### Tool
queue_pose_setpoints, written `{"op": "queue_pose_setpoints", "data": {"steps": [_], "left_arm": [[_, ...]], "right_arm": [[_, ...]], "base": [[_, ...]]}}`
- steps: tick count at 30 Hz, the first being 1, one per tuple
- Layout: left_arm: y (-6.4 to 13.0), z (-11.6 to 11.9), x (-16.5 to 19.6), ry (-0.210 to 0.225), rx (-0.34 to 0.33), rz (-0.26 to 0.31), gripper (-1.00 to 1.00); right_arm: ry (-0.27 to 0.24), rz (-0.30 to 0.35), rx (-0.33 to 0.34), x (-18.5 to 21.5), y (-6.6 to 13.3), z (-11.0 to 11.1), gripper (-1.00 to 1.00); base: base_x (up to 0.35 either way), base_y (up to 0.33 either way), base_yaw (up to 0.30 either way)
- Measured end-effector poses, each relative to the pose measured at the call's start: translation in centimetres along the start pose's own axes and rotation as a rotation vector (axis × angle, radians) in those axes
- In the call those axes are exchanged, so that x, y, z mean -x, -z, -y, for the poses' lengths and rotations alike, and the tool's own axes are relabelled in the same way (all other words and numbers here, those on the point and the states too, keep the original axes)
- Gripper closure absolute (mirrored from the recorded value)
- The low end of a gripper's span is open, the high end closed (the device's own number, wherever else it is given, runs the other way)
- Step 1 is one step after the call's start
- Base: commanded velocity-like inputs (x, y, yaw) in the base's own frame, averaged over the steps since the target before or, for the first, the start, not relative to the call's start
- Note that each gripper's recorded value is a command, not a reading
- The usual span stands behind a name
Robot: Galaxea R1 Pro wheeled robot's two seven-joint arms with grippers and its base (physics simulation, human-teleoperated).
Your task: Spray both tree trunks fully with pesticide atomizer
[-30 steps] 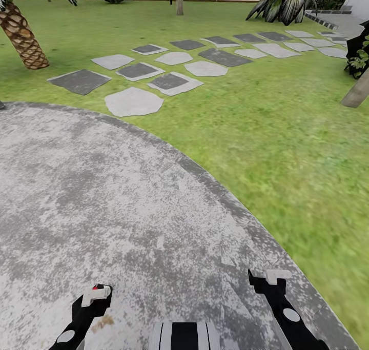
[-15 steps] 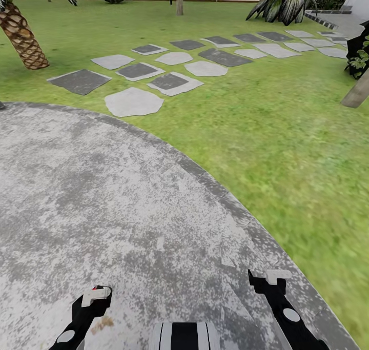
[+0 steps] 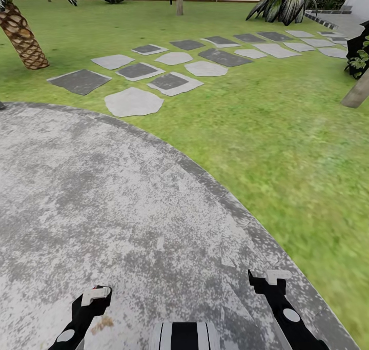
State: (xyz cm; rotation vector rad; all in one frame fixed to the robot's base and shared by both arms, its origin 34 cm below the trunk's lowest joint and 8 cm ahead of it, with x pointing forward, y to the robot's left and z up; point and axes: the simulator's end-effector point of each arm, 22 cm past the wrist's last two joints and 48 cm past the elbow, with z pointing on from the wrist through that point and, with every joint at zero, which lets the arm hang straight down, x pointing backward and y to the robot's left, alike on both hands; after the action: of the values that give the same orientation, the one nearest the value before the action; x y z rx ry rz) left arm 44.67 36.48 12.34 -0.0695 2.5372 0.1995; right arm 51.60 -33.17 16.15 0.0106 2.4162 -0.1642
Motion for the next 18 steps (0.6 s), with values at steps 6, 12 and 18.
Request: {"op": "queue_pose_setpoints", "data": {"steps": [6, 12, 18], "left_arm": [[-0.02, 0.06, 0.16, 0.001, -0.001, 0.004, -1.0], [-0.04, 0.13, 0.2, -0.001, -0.003, 0.004, 1.0], [-0.03, 0.12, 0.22, 0.002, -0.001, 0.006, 1.0]], "right_arm": [[0.0, 0.0, 0.0, -0.01, 0.0, 0.0, -1.0], [0.0, -0.001, 0.0, -0.06, 0.01, 0.0, -1.0], [0.0, -0.002, 0.001, -0.08, 0.01, -0.02, -1.0]], "base": [[0.0, 0.0, 0.0], [0.0, 0.0, 0.0], [0.0, 0.0, 0.0]]}}
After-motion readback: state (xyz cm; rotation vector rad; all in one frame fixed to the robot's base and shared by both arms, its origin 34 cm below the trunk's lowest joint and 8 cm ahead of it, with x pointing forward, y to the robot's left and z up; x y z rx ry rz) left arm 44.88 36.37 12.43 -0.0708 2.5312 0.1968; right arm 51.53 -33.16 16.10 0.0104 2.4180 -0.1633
